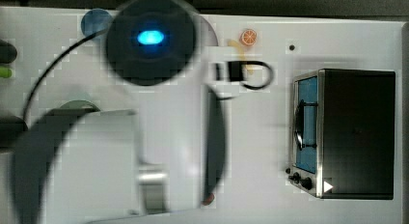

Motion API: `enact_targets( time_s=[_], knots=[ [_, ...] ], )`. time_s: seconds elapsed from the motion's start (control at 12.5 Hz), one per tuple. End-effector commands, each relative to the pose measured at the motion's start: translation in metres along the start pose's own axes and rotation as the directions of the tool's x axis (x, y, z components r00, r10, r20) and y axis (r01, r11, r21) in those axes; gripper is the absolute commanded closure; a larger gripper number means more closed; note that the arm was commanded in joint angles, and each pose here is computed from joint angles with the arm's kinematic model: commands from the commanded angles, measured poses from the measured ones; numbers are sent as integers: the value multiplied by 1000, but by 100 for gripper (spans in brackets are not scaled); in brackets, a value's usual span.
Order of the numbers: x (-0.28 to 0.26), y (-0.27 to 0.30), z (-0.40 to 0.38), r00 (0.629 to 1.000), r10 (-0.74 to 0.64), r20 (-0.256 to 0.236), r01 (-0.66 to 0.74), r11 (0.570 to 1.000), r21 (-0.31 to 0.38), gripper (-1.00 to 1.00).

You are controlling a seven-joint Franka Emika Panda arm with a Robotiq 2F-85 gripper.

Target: Pick ketchup from strainer and place it on the table

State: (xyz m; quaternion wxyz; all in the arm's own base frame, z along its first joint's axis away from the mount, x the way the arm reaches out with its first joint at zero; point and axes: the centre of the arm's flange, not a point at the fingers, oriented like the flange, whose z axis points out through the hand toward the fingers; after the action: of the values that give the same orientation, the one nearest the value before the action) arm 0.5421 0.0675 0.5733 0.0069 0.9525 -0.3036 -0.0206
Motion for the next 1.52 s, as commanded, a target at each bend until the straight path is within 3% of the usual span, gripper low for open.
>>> enact_targets(
  time_s=[0.08, 0.24, 0.64, 0.8, 0.96, 1.2, 1.52],
  knots=[
    [-83, -83, 11, 981, -195, 3, 195, 981, -4, -100],
    [-127, -121, 27, 954, -298, 16, 299, 954, -4, -100],
    [-230, -186, 98, 854, -505, 123, 511, 859, -21, -100],
    [-254, -199, 136, 848, -512, 135, 517, 856, -3, -100],
    [-269, -204, 177, 872, -474, 125, 476, 879, 14, -100],
    [-281, -199, 240, 856, -512, 71, 511, 859, 28, -100],
    [-288, -193, 307, 858, -511, 42, 503, 855, 127, -100]
  ],
)
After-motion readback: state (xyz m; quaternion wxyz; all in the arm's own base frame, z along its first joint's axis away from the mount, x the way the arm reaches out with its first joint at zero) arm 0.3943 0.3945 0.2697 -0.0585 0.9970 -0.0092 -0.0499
